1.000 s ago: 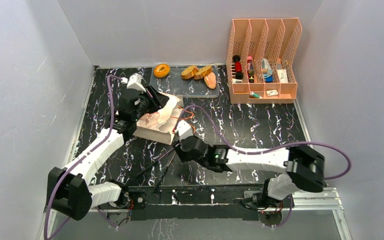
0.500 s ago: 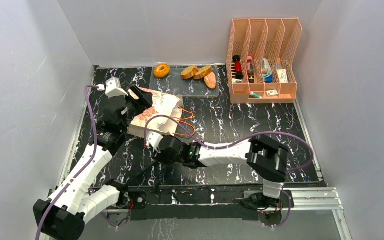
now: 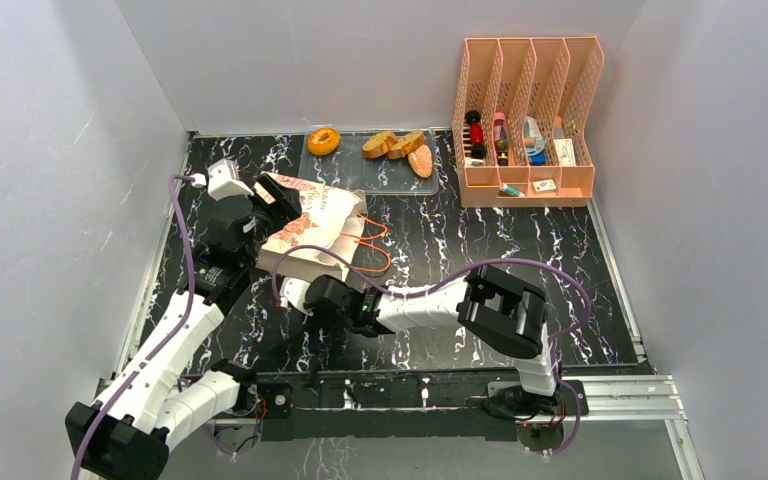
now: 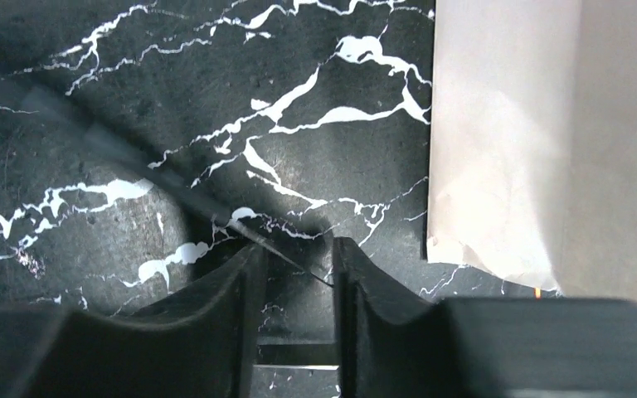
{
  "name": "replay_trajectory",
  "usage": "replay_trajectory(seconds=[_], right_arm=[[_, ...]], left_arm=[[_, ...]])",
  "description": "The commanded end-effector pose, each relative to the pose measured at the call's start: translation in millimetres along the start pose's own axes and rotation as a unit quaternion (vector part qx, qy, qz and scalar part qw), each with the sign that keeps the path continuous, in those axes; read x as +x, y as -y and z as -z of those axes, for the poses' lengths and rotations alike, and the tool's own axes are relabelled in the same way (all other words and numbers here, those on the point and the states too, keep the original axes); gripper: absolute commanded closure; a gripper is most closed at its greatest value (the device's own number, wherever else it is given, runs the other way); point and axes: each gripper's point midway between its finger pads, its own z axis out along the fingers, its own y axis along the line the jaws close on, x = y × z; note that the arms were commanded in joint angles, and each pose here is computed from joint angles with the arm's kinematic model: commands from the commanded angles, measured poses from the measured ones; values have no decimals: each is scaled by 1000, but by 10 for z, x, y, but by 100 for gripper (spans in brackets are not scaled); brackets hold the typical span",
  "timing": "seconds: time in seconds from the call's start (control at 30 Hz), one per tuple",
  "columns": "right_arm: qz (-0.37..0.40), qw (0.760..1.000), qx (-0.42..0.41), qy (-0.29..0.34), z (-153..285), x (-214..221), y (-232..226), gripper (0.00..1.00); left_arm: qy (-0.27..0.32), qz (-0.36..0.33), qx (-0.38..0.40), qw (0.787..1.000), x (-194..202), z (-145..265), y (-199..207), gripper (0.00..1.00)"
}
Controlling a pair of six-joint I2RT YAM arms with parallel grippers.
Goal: Take the fake bread out of the paper bag
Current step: Pick up the clamp at the center of the board.
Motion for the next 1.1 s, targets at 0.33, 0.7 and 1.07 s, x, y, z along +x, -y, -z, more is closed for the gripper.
replay_trajectory(seconds=[0.33, 0.7, 1.07], right_arm=[[-22, 999, -41, -7, 106, 110, -75, 100], [-144, 988, 18, -54, 550, 484, 16, 100], [-255, 957, 119, -73, 1099, 765, 274, 100]], left_arm=[[18, -11, -12, 1000, -90, 74, -72, 22], [18, -20, -21, 999, -98, 106, -117, 21], [-12, -34, 0, 999, 23, 78, -46, 15]])
